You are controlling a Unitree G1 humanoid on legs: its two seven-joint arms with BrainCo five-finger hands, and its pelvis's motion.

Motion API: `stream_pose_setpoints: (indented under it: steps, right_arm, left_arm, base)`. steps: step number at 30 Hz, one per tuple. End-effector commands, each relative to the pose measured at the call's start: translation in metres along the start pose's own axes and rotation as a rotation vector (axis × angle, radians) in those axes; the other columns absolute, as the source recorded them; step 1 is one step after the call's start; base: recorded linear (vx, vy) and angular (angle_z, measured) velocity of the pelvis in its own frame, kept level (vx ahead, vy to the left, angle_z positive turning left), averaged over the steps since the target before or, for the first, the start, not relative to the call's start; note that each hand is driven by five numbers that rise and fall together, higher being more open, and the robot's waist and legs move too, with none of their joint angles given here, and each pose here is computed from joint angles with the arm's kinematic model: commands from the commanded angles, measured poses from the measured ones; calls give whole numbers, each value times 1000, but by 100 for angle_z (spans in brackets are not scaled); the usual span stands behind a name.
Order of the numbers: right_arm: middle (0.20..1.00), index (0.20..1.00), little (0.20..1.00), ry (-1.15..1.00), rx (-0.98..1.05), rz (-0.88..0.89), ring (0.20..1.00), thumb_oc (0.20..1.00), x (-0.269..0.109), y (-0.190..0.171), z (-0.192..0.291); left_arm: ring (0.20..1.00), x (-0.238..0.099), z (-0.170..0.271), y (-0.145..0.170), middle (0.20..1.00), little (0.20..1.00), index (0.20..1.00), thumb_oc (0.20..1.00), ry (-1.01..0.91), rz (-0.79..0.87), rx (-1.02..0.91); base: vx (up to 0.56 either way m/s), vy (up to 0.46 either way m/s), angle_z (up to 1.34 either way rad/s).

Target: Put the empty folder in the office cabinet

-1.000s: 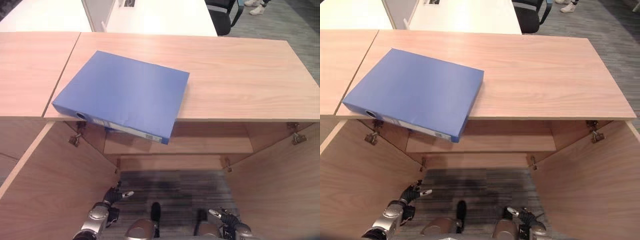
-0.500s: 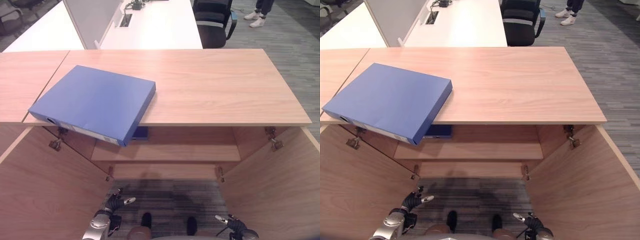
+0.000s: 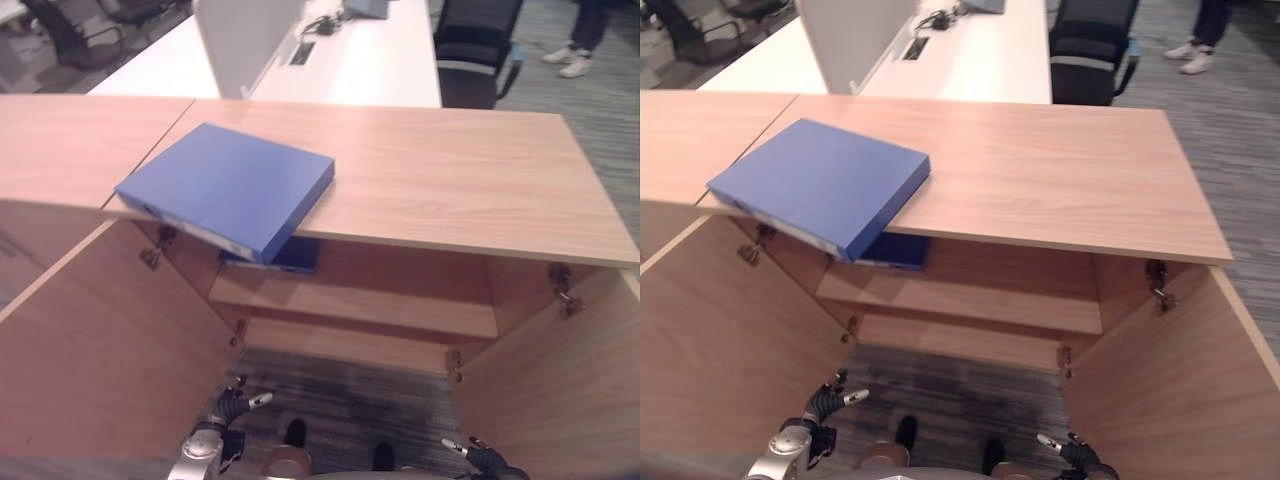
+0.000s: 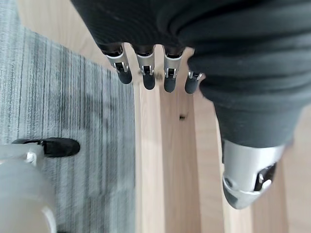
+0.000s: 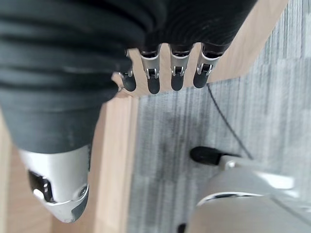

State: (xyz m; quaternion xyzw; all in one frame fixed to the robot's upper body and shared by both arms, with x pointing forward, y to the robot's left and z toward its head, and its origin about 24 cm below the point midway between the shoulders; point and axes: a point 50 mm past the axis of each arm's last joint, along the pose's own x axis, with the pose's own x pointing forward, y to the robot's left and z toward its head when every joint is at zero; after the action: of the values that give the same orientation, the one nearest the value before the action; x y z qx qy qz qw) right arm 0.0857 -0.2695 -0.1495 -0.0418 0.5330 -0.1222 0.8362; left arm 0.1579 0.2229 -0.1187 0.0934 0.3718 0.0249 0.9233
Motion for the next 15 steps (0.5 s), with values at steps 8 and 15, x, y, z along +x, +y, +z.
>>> stream_pose_setpoints:
  steps: [8, 15]
  right_arm:
    - [1000, 1000, 1000, -77, 87, -44, 1000, 1000, 3, -6, 22]
    - [1000, 1000, 1000, -73, 73, -5, 1000, 1000, 2, 5, 18]
  left_arm:
    - [1000, 1, 40, 20, 1000, 1000, 1000, 1000, -182, 41, 76]
    - [1000, -2, 46, 30, 1000, 1000, 1000, 1000, -214, 76, 119]
  base:
    - [-26, 47, 43]
    - [41, 56, 1]
